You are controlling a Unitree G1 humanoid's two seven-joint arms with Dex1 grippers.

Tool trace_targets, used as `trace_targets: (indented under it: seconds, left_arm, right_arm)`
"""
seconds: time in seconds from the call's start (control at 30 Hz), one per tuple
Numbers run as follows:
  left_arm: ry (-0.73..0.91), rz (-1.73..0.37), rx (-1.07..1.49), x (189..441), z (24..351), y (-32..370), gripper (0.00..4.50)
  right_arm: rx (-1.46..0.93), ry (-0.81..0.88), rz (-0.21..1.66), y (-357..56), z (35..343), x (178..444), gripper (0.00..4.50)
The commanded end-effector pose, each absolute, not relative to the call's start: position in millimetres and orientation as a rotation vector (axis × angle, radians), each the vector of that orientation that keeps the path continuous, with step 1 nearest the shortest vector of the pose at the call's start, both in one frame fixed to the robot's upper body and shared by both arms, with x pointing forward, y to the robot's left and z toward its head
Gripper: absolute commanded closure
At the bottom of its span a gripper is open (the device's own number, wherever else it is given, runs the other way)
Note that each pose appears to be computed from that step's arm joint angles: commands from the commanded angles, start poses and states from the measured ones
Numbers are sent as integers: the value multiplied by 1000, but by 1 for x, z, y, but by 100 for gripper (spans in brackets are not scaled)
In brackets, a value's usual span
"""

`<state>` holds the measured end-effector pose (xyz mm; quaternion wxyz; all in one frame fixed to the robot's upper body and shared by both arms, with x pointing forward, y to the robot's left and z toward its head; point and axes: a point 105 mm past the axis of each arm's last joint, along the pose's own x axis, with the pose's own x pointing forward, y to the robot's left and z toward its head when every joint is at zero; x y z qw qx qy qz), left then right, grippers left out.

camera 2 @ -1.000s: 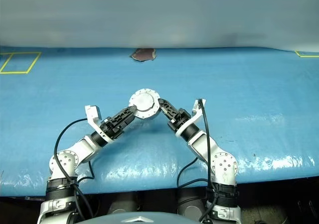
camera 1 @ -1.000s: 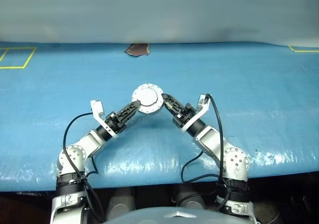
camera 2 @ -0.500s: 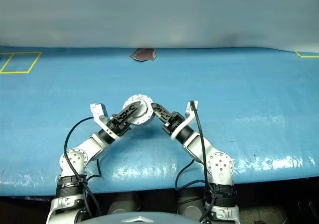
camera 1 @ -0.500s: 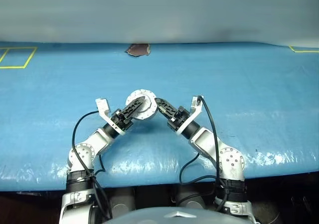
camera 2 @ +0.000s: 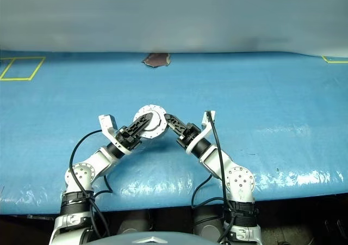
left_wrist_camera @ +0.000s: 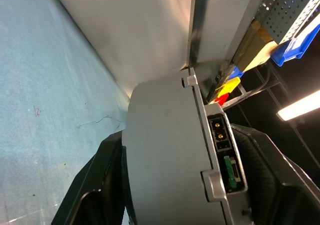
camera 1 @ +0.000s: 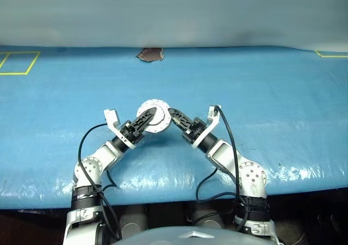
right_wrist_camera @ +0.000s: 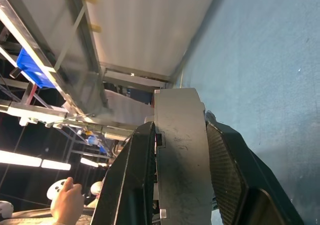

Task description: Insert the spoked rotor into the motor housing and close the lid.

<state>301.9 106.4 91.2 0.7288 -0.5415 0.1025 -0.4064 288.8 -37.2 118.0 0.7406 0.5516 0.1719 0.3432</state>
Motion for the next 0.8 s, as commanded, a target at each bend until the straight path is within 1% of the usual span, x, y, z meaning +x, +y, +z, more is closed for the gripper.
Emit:
trace_targets:
  seconds: [0.03,0.1,0.13,0.3,0.43,0.5,0.67,0.8]
  left_arm:
    - [226,-900,-1181,303,93,105,174]
    - [225,-888,-1186,305,91,106,174]
    - [224,-885,-1188,305,91,106,174]
    - [222,-853,-1190,307,86,109,174]
    - [204,-815,-1199,311,84,113,174]
    - [170,-764,-1203,316,85,120,174]
    - [30,-621,-1256,327,94,148,174]
    - [-130,-466,-1246,334,107,178,174]
  right_arm:
    - [1214,291,801,-36,137,290,324]
    - [1205,288,794,-37,135,290,259]
    - [1203,289,792,-37,135,290,240]
    - [1181,287,745,-40,133,293,75]
    - [1176,288,693,-45,128,298,75]
    - [1169,280,675,-48,127,300,75]
    - [1164,280,635,-53,122,302,75]
    - [1138,282,625,-56,120,301,75]
